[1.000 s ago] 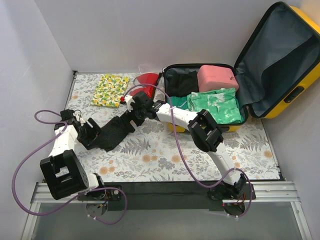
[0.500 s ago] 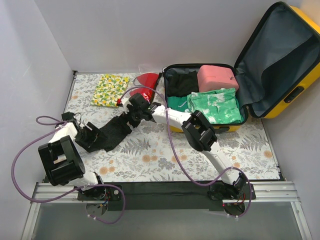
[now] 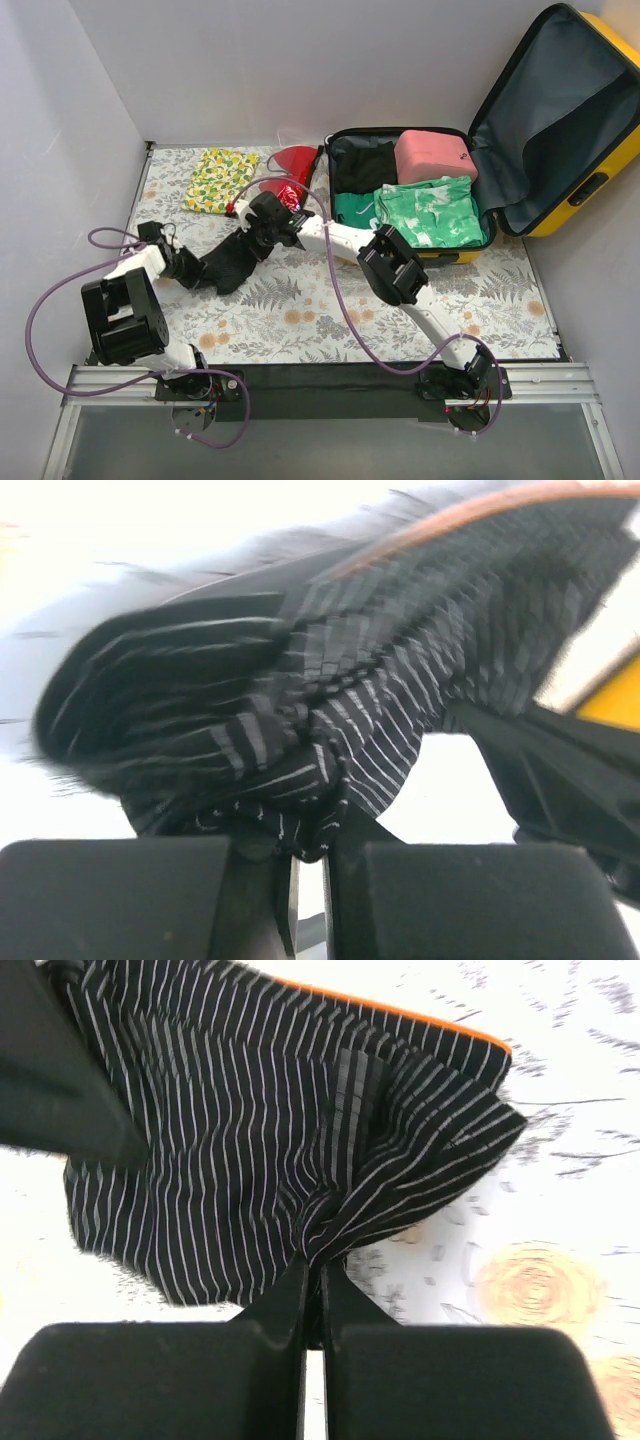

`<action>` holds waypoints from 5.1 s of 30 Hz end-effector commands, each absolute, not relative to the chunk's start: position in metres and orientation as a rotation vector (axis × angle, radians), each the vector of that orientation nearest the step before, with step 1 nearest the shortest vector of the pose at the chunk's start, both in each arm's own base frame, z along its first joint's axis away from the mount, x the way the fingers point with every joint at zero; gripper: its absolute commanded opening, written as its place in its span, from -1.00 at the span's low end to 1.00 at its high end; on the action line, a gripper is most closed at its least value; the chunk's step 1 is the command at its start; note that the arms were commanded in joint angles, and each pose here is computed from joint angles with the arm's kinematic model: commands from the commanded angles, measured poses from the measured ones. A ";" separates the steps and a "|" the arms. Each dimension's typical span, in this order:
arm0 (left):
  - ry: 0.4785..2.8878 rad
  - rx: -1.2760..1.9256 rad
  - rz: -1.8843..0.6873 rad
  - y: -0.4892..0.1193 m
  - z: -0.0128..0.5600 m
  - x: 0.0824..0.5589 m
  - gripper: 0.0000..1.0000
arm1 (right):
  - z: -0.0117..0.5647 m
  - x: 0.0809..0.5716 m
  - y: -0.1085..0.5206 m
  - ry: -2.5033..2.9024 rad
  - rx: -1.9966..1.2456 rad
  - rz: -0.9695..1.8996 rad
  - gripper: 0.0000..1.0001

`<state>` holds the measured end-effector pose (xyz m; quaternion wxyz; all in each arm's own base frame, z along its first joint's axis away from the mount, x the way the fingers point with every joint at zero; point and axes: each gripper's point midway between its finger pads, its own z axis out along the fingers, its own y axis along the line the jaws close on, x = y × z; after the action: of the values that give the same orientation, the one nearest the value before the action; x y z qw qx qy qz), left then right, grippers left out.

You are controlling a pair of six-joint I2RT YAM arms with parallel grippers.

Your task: Pack the luggage

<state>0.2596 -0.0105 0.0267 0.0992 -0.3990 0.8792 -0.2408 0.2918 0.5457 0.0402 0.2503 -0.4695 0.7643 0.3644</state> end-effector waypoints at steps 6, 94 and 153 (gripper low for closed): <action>2.417 -0.703 -0.807 -0.050 0.121 0.347 -1.00 | 0.181 0.377 0.511 1.822 -1.104 0.790 -0.97; 2.566 1.446 -0.491 0.035 0.020 0.250 0.16 | 0.269 0.400 0.317 1.799 -0.949 0.598 0.97; 2.673 -0.288 -0.601 0.026 0.089 0.305 0.38 | 0.104 0.308 0.414 2.263 -0.911 0.930 0.45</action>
<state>0.3041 0.0215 0.0666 0.1596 -0.0894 0.9547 -0.2346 0.3025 0.4009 0.0902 0.2512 -0.3463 0.8429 0.3264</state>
